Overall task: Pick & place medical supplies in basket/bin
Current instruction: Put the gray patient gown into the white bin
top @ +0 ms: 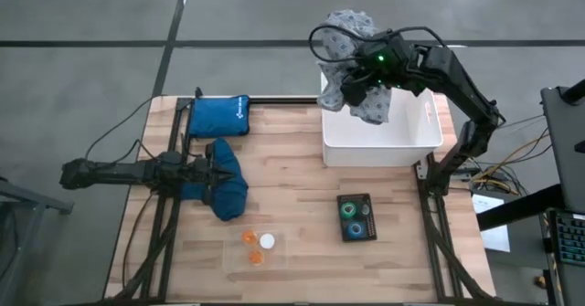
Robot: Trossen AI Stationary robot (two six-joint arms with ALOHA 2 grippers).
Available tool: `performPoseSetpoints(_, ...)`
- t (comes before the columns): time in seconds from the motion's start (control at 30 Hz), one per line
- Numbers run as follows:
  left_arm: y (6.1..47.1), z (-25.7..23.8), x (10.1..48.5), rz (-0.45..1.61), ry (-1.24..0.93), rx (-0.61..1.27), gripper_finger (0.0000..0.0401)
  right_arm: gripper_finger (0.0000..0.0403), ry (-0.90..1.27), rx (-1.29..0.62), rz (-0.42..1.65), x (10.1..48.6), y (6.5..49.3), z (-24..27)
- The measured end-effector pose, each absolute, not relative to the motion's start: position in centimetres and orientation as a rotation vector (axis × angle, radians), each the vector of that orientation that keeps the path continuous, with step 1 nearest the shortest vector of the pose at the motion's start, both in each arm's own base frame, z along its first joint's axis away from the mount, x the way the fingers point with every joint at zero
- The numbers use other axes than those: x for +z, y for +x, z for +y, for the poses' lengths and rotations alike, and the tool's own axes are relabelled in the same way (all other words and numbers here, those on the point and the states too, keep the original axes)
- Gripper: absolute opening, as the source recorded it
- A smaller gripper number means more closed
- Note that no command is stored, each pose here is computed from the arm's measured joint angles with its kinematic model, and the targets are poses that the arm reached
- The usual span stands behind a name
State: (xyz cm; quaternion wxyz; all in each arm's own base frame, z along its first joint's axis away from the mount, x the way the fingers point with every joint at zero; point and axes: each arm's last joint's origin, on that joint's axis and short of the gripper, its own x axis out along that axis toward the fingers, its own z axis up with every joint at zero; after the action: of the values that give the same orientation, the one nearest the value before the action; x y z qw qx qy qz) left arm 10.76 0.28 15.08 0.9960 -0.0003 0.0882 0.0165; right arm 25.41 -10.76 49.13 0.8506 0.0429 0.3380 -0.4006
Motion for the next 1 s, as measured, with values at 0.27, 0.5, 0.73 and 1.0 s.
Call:
performPoseSetpoints(0.27,10.8,0.3,15.1,0.177,-0.001,0.033,0.0026,0.0091,0.141,-0.92,0.812,46.4,25.7,-13.0)
performPoseSetpoints(0.5,10.8,0.3,15.1,0.177,-0.001,0.033,0.0026,0.0091,0.178,-0.959,0.968,42.2,26.3,-14.6)
performPoseSetpoints(0.73,10.8,0.3,15.1,0.176,-0.001,0.033,0.0026,0.0091,0.221,-0.998,1.095,37.8,26.3,-16.3)
performPoseSetpoints(1.0,10.8,0.3,15.1,0.177,-0.004,0.033,0.0026,0.0091,0.319,-0.967,1.154,33.6,26.0,-18.1)
